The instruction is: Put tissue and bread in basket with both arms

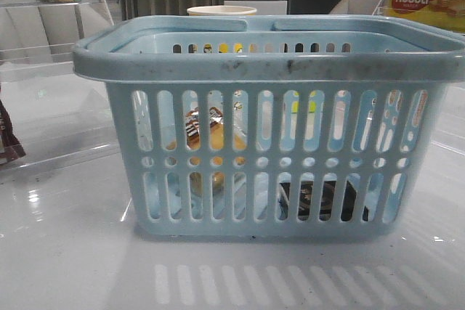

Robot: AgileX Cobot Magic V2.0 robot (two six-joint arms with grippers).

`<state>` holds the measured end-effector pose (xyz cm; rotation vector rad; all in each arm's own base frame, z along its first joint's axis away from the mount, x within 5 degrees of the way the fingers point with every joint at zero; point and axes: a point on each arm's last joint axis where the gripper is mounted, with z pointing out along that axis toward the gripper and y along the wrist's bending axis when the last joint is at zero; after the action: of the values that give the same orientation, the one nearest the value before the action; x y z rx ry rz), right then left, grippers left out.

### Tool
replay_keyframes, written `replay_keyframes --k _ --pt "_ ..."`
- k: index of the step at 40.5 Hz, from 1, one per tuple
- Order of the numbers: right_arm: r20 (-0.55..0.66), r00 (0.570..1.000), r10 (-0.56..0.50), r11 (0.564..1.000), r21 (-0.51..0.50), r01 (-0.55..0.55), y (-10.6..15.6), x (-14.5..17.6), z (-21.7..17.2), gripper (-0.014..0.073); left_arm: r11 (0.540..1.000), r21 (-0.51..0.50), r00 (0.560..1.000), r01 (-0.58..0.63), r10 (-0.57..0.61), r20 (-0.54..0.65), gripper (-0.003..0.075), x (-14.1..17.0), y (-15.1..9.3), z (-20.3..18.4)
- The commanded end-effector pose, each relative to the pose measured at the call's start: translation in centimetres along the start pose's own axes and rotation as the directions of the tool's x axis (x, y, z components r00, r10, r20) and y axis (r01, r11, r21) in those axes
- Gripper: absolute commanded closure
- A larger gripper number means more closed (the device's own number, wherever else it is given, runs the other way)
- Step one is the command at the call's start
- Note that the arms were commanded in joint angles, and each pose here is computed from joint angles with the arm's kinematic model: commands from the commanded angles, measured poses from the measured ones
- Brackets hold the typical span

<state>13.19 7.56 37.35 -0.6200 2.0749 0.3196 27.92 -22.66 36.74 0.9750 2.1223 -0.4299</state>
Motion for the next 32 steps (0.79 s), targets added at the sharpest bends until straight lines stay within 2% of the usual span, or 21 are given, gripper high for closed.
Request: replay_keyframes --k 1,6,10,19,32 --pt "0.107 0.994 -0.008 1.0 0.006 0.008 0.0 -1.3 -0.8 0.0023 0.999 -0.034 0.978 -0.013 0.02 0.207 0.0319 -2.5 -0.5 -6.0" --pt "0.107 0.994 -0.008 1.0 0.006 0.008 0.0 -1.3 -0.8 0.0023 0.999 -0.034 0.964 -0.011 0.02 0.264 0.0333 -2.3 -1.2 -9.9" --pt "0.107 0.994 -0.008 1.0 0.006 0.008 0.0 -1.3 -0.8 0.0023 1.0 -0.019 0.954 -0.006 0.011 0.3 0.0355 -0.9 -2.1 -12.5" --pt "0.107 0.994 -0.008 1.0 0.006 0.008 0.0 -1.3 -0.8 0.0023 1.0 -0.021 0.955 -0.006 0.012 0.296 0.0393 4.7 -3.4 -15.7" --pt "0.103 0.995 -0.006 1.0 0.004 0.006 0.0 -1.3 -0.8 0.0023 1.0 -0.028 0.957 -0.01 0.017 0.291 0.0393 12.2 -4.8 -17.9"
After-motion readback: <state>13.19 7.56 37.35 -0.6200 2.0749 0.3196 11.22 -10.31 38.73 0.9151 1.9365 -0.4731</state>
